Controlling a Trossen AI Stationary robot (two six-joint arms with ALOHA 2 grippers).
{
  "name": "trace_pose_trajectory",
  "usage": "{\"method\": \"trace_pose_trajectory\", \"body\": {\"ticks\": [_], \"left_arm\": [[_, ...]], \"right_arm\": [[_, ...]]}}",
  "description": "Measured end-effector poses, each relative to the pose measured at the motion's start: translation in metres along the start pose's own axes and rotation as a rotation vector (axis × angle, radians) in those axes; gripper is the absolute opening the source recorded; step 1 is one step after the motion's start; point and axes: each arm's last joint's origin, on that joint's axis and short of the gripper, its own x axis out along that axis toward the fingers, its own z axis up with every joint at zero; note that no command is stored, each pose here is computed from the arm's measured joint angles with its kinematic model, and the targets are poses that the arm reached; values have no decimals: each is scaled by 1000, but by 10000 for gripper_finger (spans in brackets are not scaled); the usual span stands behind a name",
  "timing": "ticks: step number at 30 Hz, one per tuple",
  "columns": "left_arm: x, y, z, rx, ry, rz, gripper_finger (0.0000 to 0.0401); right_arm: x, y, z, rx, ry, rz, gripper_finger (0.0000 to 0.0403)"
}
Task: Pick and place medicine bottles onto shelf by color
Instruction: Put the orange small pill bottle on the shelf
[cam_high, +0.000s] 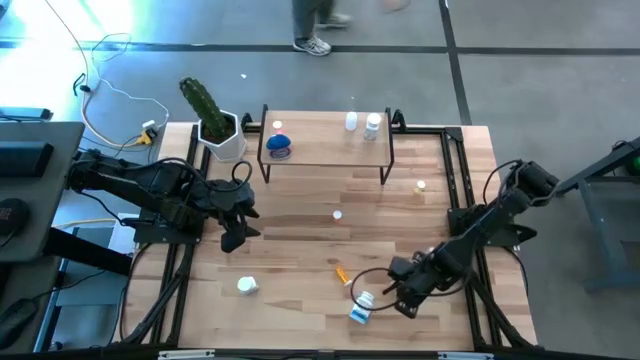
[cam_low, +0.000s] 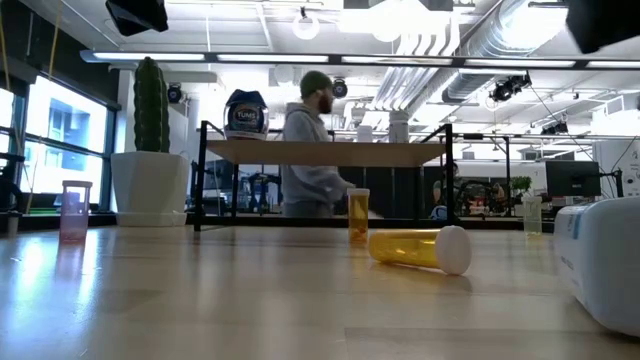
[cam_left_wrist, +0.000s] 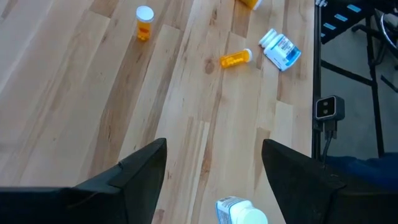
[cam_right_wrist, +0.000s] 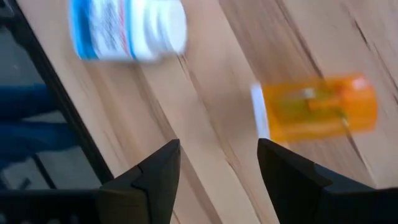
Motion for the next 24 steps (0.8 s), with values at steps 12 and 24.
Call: {"method": "trace_pose_trajectory", "body": {"ticks": [12,24], "left_arm": [[0,0,0,0,-4,6,255],[0,1,1,111,-19,37,255]], "right_arm": [[-6,11,47,16,-274,214,205],[-22,-3,109,34,-600,280,205]]}}
